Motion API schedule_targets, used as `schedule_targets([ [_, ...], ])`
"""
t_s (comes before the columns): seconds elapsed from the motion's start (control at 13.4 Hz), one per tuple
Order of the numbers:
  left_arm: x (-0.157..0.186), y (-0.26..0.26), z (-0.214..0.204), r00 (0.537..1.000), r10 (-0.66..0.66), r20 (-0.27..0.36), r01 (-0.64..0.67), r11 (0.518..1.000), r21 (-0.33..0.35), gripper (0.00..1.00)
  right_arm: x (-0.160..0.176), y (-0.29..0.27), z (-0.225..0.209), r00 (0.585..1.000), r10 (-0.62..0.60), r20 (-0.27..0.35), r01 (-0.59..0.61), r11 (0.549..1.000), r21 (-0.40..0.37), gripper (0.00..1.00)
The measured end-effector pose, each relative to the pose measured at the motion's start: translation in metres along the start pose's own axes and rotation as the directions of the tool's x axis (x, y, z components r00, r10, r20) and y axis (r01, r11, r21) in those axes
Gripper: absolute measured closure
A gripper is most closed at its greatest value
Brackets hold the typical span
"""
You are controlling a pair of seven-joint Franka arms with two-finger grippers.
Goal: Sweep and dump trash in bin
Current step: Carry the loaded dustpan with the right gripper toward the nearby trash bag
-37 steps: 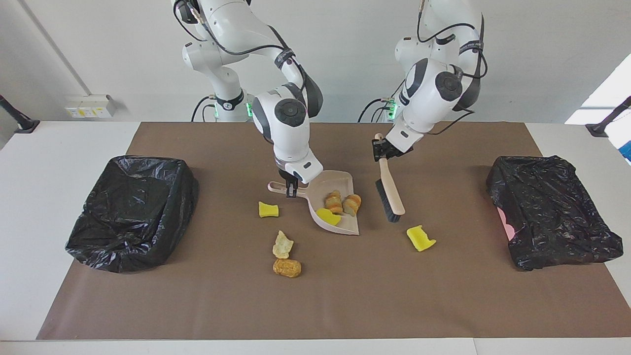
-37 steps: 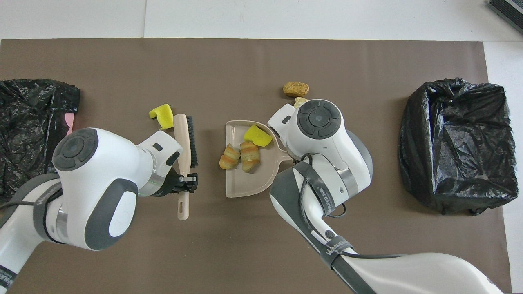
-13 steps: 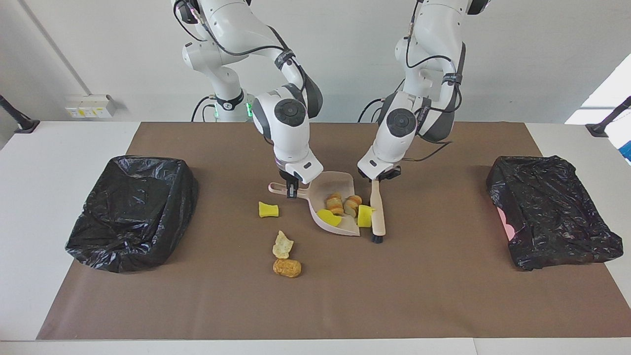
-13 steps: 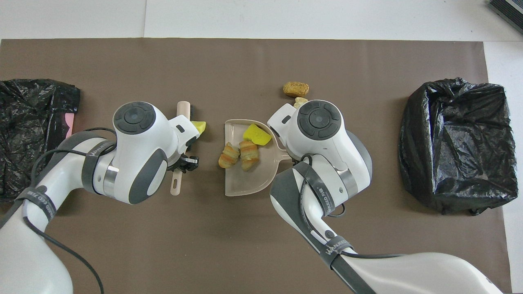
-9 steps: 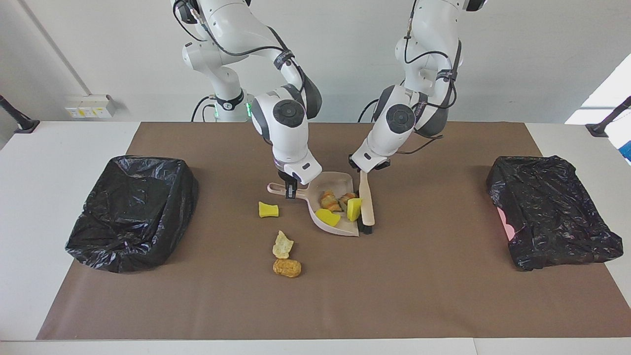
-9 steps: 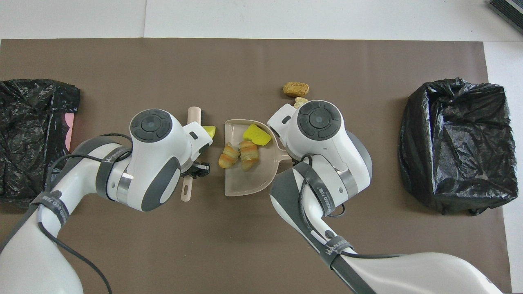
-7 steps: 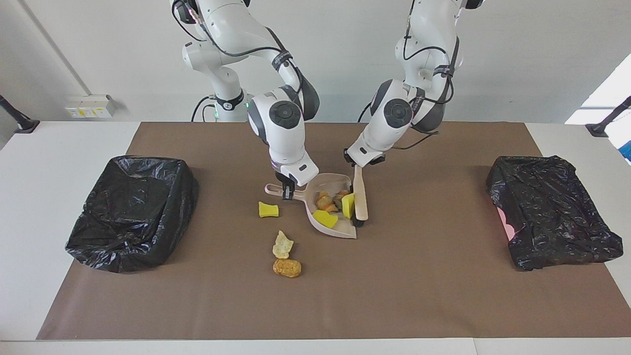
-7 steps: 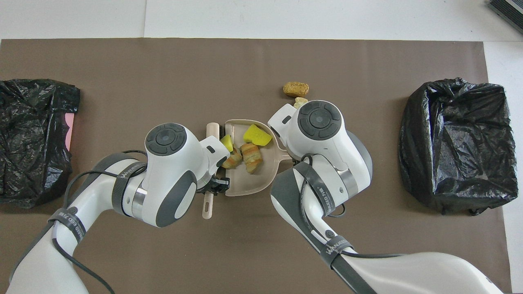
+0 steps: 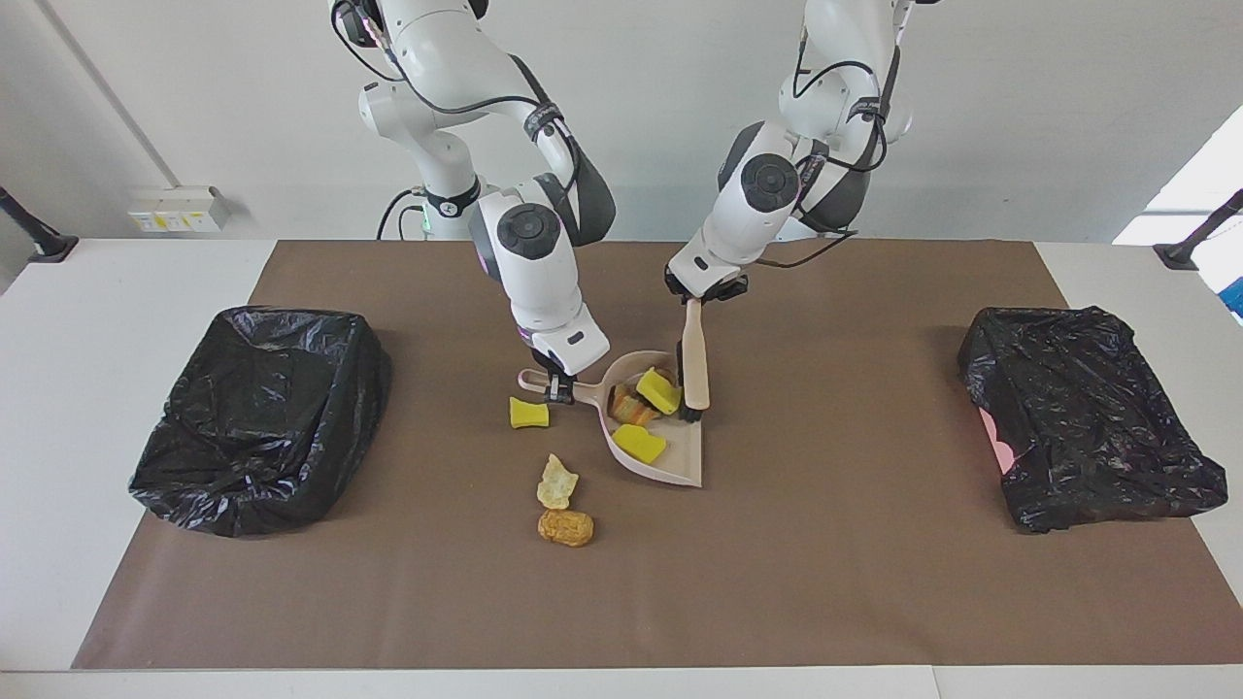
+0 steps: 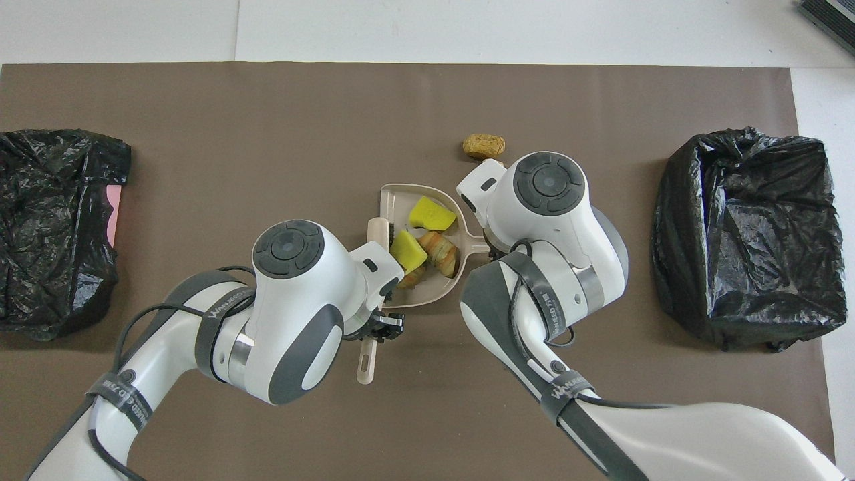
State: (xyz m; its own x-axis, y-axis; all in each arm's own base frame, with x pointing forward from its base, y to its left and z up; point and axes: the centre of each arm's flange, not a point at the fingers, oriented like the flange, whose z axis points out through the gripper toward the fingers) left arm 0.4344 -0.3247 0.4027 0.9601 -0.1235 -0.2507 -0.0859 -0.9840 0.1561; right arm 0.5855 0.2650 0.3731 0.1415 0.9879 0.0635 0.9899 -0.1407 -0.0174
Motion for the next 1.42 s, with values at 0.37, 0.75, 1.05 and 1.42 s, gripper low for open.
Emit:
schedule_targets([
  [0.37,-0.021,-0.027,-0.065,0.992,-0.096,-0.081,0.098,0.995,0.023,0.74,-0.024,0.015,-0.004,0.999,-0.019,-0.05,0.02,1.0,0.017,0.69],
  [0.75,-0.077,-0.006,-0.041,0.993,-0.102,-0.058,0.106,0.991,0.082,0.74,-0.06,0.03,-0.04,0.998,-0.04,-0.057,0.04,0.999,-0.001,0.69],
  [1.05,-0.146,0.034,0.014,0.989,-0.122,-0.083,0.132,0.984,0.12,0.74,-0.108,0.041,-0.075,0.999,-0.022,-0.045,0.023,0.999,0.033,0.69],
  [1.42,-0.165,0.06,0.088,0.995,-0.087,-0.054,0.092,0.99,0.107,0.74,-0.209,0.07,-0.108,0.996,-0.071,-0.052,0.073,0.997,0.032,0.69],
])
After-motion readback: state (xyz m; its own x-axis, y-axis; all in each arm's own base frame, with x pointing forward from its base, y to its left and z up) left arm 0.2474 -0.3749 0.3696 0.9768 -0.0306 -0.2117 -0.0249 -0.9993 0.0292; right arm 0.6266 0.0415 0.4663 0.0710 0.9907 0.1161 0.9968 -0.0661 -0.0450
